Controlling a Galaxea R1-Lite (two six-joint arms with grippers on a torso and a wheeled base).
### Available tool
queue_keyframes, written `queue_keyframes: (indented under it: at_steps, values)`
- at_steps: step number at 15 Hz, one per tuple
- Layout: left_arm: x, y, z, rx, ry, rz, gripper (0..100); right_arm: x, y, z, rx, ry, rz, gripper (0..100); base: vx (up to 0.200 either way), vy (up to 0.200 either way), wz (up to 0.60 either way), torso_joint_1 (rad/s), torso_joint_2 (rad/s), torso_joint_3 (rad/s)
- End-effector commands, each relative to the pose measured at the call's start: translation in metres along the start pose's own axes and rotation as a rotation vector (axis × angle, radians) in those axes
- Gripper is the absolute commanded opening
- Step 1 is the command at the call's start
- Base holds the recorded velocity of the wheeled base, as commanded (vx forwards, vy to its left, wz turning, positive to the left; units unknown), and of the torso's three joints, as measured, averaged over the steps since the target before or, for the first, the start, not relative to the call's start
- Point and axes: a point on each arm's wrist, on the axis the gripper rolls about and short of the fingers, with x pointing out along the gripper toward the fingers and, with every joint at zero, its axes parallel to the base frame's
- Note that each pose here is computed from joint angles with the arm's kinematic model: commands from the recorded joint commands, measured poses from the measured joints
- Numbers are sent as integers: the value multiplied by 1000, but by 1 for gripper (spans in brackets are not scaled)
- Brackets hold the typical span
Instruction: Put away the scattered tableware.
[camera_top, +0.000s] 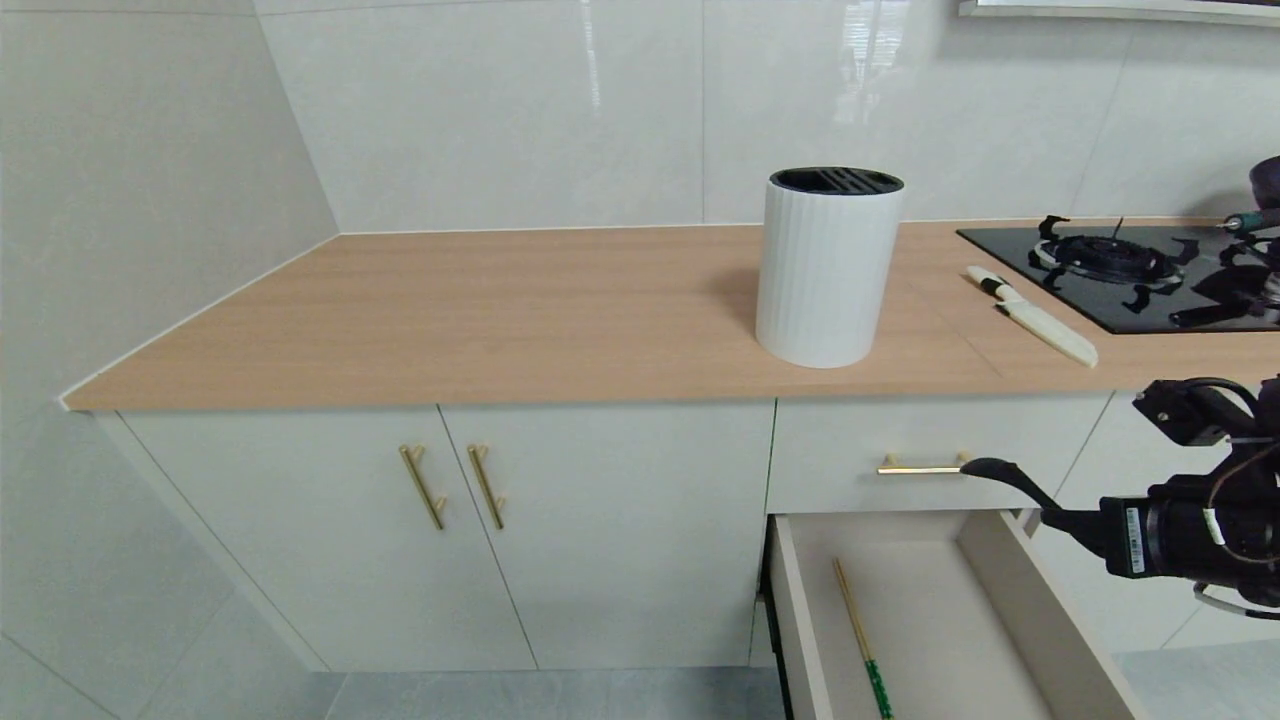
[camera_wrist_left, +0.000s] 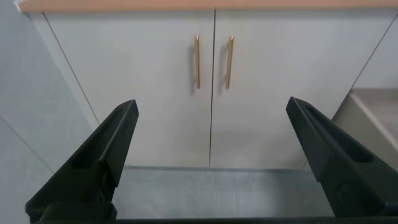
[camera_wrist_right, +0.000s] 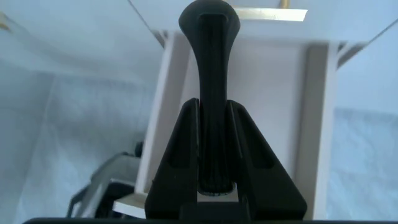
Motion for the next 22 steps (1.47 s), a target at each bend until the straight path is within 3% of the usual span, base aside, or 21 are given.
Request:
queue_keyframes:
  at_steps: [1, 8, 14, 22]
  values:
    - [0, 0, 0, 0, 0, 1, 100, 18, -3, -8, 3, 78, -2, 0, 0, 0, 0, -198, 491, 276]
    - [0, 0, 0, 0, 0, 1, 100, 61, -9, -26, -19, 170, -30, 0, 0, 0, 0, -191, 475, 279]
    - [0, 0, 0, 0, 0, 1, 100, 80, -13, -35, -21, 164, -56, 0, 0, 0, 0, -163, 454, 294]
    - [0, 0, 0, 0, 0, 1, 100, 99, -17, -42, -20, 165, -65, 0, 0, 0, 0, -20, 63, 40]
